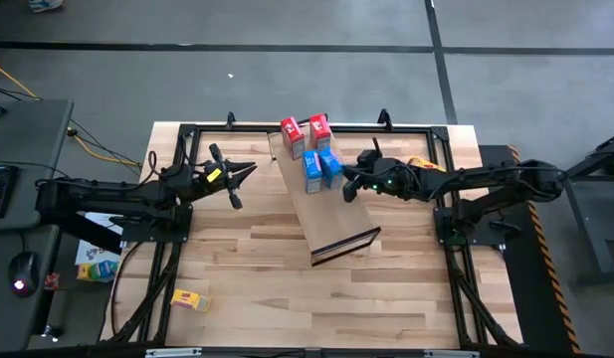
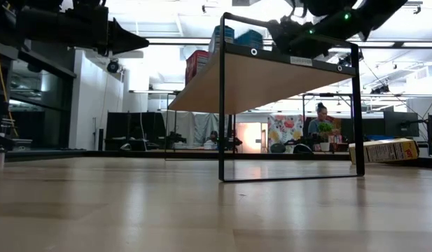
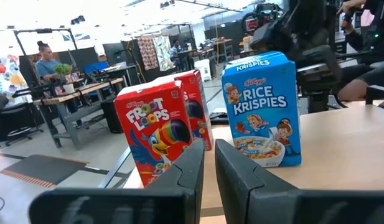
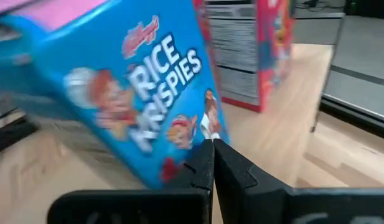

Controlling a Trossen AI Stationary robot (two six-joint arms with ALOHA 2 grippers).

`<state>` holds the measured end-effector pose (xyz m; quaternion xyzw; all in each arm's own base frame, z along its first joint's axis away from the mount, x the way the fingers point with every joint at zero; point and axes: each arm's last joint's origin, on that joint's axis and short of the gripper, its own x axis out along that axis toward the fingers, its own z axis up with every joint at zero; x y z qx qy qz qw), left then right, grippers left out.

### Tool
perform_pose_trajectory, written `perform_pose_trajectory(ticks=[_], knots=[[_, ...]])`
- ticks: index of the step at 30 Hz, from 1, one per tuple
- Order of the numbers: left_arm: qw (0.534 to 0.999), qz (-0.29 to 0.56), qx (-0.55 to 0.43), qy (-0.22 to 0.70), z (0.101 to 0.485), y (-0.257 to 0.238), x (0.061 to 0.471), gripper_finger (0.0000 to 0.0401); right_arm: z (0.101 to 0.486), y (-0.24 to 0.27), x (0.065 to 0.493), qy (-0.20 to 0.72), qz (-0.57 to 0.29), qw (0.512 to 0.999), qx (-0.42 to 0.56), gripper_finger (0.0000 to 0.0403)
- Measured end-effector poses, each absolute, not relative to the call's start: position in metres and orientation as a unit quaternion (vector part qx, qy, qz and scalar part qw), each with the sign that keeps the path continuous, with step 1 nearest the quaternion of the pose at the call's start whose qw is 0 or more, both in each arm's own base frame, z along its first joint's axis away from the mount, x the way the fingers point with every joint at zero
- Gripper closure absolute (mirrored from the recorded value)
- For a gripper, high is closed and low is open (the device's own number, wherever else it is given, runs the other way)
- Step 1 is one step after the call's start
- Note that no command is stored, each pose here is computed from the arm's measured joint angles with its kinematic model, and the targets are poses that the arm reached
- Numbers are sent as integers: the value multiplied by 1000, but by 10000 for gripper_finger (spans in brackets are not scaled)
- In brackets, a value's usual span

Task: Stack cereal on shelf
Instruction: Put the blue cereal box aligned with the other blue cereal box on the shelf, then put the right yellow cereal box on the shelf

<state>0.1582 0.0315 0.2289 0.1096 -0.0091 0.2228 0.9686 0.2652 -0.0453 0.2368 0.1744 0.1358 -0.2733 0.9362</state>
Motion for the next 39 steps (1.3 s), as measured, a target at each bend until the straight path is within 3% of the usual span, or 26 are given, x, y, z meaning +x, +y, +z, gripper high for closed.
perform_pose_trajectory(ticks=[14, 19, 28, 34, 39], knots=[[968, 224, 110, -9, 229, 32, 158, 368, 260, -29, 266, 226, -332, 909, 112, 403], [968, 224, 110, -9, 229, 32, 158, 368, 279, -29, 269, 239, -311, 916, 79, 403], [970, 218, 109, -6, 228, 31, 158, 368, 317, -36, 237, 307, -384, 868, 65, 403], [970, 216, 109, 1, 227, 31, 158, 368, 299, -35, 195, 311, -468, 819, 118, 403], [970, 216, 107, -2, 227, 31, 158, 368, 268, -42, 170, 254, -559, 760, 212, 403]])
